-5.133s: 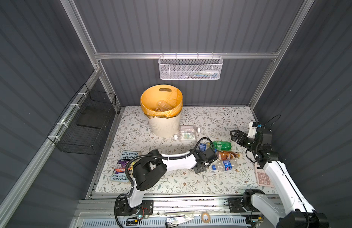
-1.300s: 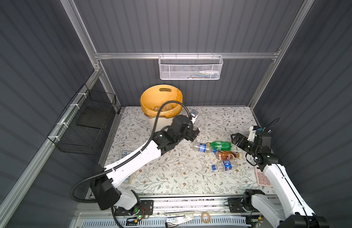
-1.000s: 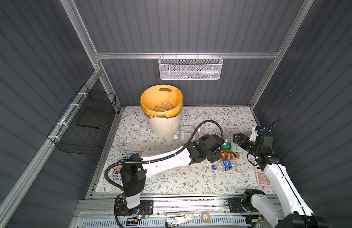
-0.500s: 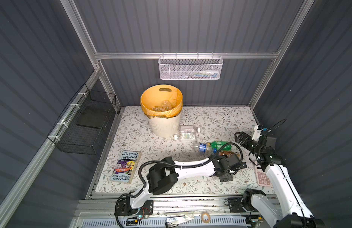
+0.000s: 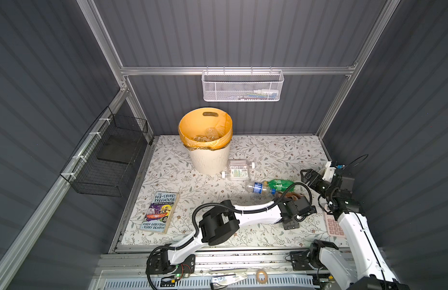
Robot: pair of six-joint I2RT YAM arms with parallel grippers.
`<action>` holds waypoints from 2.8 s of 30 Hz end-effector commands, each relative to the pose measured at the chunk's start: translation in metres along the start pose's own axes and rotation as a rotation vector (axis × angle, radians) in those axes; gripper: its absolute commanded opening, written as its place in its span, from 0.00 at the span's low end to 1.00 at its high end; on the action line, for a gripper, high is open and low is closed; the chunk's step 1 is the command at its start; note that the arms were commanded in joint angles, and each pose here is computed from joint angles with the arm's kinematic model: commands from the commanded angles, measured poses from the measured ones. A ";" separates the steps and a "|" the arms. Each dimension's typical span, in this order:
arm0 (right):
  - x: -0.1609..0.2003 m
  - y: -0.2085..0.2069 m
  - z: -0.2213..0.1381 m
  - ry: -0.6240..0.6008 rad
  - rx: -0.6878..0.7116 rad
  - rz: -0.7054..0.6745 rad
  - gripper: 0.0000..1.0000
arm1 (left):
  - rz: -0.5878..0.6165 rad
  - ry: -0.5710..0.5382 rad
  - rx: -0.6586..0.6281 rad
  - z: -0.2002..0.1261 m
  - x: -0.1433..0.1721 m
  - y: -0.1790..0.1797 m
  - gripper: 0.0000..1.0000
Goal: Throw the plastic bottles in the bin
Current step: Move the plastic bottle to the center of the table, then pick up the plastic bottle from the center of the table.
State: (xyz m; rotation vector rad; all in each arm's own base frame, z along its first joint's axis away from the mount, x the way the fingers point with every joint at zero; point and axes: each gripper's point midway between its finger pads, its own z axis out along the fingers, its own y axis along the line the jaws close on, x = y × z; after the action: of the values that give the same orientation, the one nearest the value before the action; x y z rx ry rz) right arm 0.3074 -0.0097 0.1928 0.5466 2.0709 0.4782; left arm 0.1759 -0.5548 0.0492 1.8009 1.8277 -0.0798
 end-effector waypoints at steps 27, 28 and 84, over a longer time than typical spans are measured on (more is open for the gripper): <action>0.007 0.008 0.002 0.014 -0.079 0.008 0.99 | -0.368 0.198 -0.021 -0.036 0.140 0.042 0.51; 0.007 0.008 0.002 0.015 -0.080 0.008 0.99 | -0.383 0.235 -0.027 -0.037 0.160 0.040 0.52; 0.010 0.027 0.013 0.051 -0.207 0.042 0.99 | -0.526 -0.518 -0.798 -0.353 0.126 0.236 0.35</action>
State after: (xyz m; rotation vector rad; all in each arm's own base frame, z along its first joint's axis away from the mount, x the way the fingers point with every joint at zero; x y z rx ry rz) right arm 0.3178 0.0183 0.1939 0.4676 2.0460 0.7146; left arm 0.2750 -0.2747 0.3249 0.6719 1.7560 -0.0807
